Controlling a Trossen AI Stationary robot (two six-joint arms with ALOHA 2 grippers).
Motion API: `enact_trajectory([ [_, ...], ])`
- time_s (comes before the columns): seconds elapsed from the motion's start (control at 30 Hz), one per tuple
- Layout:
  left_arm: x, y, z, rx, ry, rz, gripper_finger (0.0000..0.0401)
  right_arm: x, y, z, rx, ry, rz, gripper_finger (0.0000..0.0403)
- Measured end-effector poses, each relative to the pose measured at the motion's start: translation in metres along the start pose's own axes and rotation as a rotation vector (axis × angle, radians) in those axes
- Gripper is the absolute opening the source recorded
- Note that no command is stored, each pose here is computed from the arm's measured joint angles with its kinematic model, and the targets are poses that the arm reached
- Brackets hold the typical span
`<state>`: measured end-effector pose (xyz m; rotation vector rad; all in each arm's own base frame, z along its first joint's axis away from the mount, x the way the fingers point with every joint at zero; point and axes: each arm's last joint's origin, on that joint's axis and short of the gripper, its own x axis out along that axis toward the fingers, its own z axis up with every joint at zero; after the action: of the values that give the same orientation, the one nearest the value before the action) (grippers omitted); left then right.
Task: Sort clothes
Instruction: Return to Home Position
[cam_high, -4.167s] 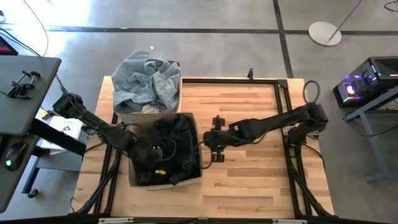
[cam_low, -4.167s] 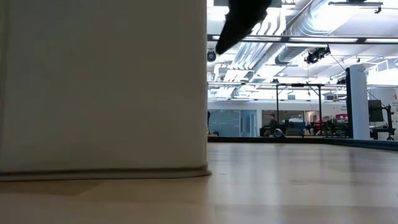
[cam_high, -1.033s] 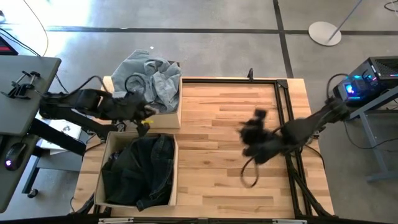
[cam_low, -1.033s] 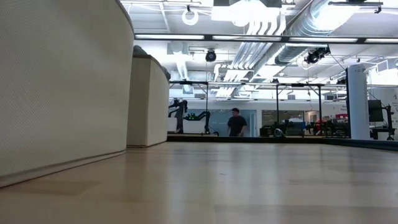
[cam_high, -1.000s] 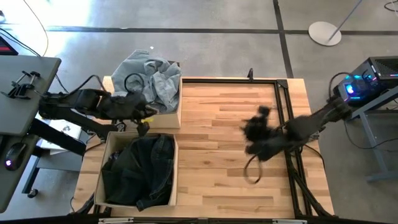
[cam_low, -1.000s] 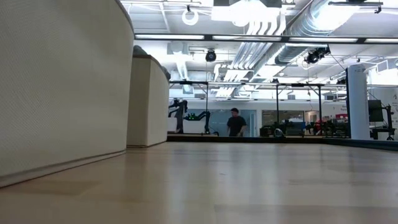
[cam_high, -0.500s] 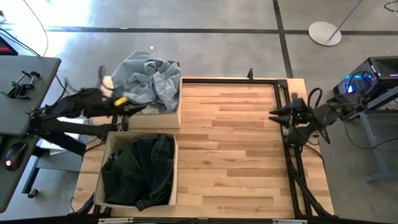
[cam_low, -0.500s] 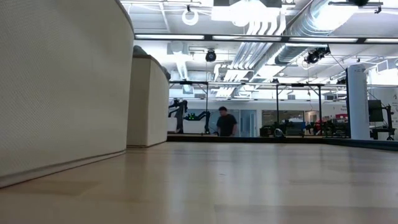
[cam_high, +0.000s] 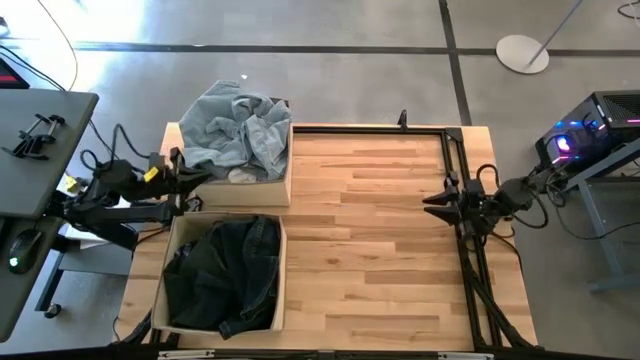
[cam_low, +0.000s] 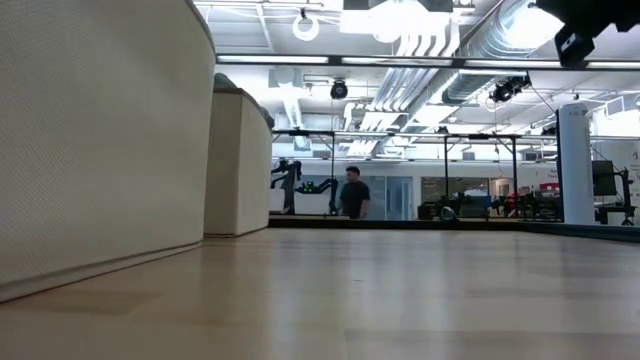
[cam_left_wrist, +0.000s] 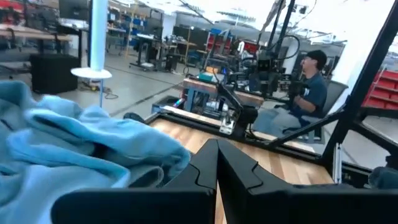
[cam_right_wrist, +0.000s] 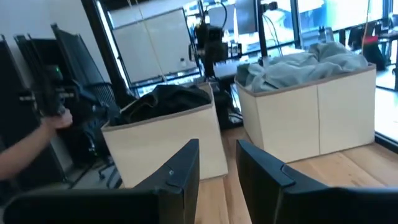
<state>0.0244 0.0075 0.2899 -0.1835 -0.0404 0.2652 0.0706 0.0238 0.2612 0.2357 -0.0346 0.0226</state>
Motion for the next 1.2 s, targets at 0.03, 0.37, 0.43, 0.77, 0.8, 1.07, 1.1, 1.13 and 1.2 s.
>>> enact_trajectory([
  [0.03,0.002,0.0,-0.002,-0.003,0.007,-0.007,0.0,-0.001,-0.001,-0.003,0.001,-0.014,0.003,0.0094],
  [0.37,0.003,-0.004,-0.006,0.013,0.052,-0.157,0.0,0.001,-0.002,-0.029,-0.083,-0.143,0.14,0.0094],
  [0.43,0.002,-0.005,-0.006,0.014,0.059,-0.18,0.0,0.004,-0.002,-0.038,-0.102,-0.14,0.152,0.0094],
  [0.77,0.002,-0.007,-0.007,0.041,0.069,-0.248,0.0,0.014,-0.01,-0.072,-0.096,-0.119,0.089,0.0094],
  [0.8,0.002,-0.007,-0.007,0.044,0.068,-0.253,0.0,0.015,-0.011,-0.075,-0.09,-0.122,0.078,0.0094],
  [1.07,0.018,-0.005,-0.022,0.048,0.029,-0.17,0.0,0.018,-0.022,-0.074,-0.032,-0.167,-0.059,0.0094],
  [1.1,0.022,-0.005,-0.026,0.046,0.014,-0.169,0.0,0.019,-0.024,-0.073,-0.027,-0.174,-0.08,0.0094],
  [1.13,0.027,-0.006,-0.03,0.044,-0.005,-0.173,0.0,0.019,-0.025,-0.073,-0.017,-0.178,-0.096,0.0094],
  [1.2,0.037,-0.006,-0.042,0.038,-0.025,-0.19,0.0,0.019,-0.028,-0.073,0.008,-0.179,-0.119,0.0094],
])
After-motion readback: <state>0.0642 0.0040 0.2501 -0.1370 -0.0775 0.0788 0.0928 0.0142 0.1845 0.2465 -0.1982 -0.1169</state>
